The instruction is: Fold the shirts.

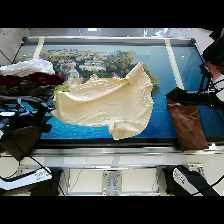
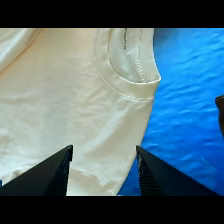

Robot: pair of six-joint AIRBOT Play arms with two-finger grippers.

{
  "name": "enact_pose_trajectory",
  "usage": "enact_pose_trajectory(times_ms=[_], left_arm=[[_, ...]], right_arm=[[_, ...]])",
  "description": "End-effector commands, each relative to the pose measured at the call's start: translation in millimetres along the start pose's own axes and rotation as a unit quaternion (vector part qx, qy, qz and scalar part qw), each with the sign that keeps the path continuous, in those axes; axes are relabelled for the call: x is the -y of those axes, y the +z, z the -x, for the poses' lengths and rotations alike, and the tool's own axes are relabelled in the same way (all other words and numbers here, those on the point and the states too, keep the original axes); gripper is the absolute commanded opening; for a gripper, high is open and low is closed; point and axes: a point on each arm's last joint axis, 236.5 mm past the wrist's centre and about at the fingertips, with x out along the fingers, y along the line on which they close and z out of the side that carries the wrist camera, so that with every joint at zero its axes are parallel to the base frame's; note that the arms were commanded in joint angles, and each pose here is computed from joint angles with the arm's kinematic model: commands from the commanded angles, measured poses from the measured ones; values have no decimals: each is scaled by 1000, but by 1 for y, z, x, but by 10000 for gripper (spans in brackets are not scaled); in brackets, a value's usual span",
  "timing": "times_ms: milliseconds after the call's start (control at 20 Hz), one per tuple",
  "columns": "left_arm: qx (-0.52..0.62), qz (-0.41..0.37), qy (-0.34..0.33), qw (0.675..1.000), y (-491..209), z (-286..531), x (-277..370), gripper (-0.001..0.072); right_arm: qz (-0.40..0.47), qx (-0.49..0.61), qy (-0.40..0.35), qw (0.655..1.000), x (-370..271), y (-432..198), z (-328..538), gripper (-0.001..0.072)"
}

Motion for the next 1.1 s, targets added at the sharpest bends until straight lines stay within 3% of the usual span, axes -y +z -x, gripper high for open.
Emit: enact_pose_trajectory(times_ms=[0, 100, 200, 400, 450, 500, 550, 700, 800, 1050], left_arm=[[-10, 12, -1, 1000, -4, -10, -3, 586], [-7, 10, 4, 1000, -3, -10, -5, 570], [-3, 7, 7, 1000, -2, -14, -5, 479], [-9, 16, 5, 1000, -8, -31, -1, 463], [-10, 14, 6, 1000, -9, -33, 0, 294], [-11, 8, 6, 1000, -9, -33, 0, 34], [-10, 1, 5, 1000, -8, -33, 1, 13], [-7, 0, 4, 1000, -6, -31, 3, 13], [-14, -1, 1, 1000, -9, -31, 4, 13], [-23, -1, -2, 1000, -14, -31, 6, 13]], right_arm=[[0, -1, 5, 1000, -3, -5, 1, 434], [0, 0, 6, 1000, -3, -5, 1, 434], [-2, 2, 8, 1000, -4, -3, 1, 434], [-14, 0, 25, 1000, -12, -4, 1, 434], [-15, -3, 27, 1000, -13, -6, 1, 433], [-21, -10, 28, 999, -12, -10, -1, 429], [-31, -22, 27, 999, -10, -18, -4, 380], [-99, -82, 20, 992, 8, -71, -35, 370], [-139, -139, 26, 980, 11, -125, -64, 491], [-210, -167, 58, 962, 1, -169, -119, 487]])
